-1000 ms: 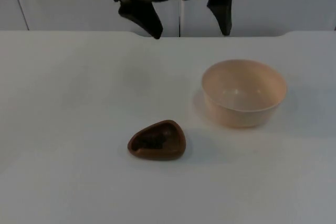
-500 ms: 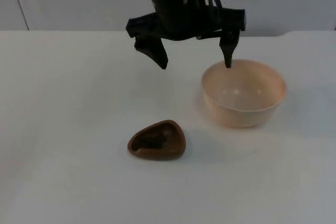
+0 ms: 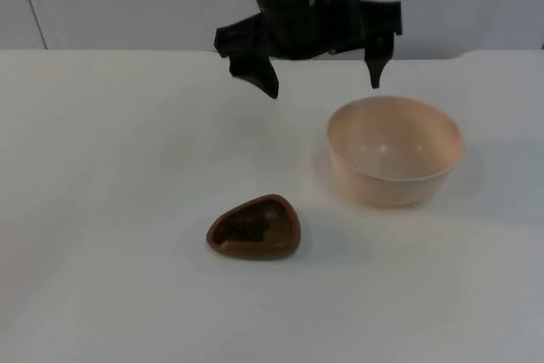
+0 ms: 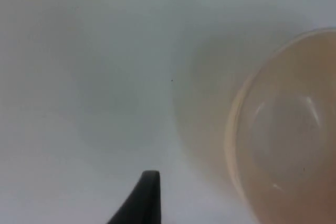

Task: Pick up the bowl with the left hand and pour the coffee beans from the cup into the bowl with the right hand.

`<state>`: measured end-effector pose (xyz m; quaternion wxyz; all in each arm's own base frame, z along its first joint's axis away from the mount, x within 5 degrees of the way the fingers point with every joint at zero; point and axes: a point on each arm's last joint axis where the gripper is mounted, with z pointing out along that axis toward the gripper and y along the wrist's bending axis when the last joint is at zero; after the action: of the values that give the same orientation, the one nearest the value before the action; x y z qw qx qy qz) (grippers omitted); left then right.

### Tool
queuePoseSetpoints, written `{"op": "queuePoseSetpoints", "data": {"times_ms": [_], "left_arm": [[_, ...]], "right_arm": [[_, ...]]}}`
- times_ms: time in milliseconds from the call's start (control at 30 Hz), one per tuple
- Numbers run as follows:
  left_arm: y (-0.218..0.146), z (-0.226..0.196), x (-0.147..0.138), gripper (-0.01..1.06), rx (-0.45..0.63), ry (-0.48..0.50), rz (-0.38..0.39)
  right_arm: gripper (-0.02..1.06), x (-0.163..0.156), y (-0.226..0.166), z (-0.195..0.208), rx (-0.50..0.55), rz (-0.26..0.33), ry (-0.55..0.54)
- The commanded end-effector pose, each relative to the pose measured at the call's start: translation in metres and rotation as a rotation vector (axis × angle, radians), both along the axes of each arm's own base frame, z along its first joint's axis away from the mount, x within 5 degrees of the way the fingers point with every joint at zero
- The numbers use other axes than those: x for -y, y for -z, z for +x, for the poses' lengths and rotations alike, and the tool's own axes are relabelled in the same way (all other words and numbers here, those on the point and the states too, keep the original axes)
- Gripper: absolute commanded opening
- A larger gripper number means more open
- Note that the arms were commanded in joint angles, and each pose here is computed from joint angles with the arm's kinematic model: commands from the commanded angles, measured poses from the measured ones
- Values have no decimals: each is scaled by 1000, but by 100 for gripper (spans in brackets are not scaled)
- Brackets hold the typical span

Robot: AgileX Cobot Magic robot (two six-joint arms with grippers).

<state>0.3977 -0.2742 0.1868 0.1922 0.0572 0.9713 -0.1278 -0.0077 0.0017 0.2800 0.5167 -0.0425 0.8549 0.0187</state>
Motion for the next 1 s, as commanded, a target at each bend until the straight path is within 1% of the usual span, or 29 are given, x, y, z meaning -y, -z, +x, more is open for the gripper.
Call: {"op": "queuePoseSetpoints", "data": {"times_ms": [0,100,267,500,667,967], "left_arm": [[10,1,3,105,-4,-6,13],[31,4,5,103,-25,-4,28],[49,6,6,101,-32,1,46],[54,10,6,100,3,17,65],[59,12,7,100,16,19,60],[72,13,8,100,16,27,64]], "right_arm": [[105,0,0,0,9,1,10],[105,0,0,0,9,1,10],[105,0,0,0,9,1,10],[105,0,0,0,9,1,10],[105,0,0,0,9,1,10],[105,0,0,0,9,1,10]]}}
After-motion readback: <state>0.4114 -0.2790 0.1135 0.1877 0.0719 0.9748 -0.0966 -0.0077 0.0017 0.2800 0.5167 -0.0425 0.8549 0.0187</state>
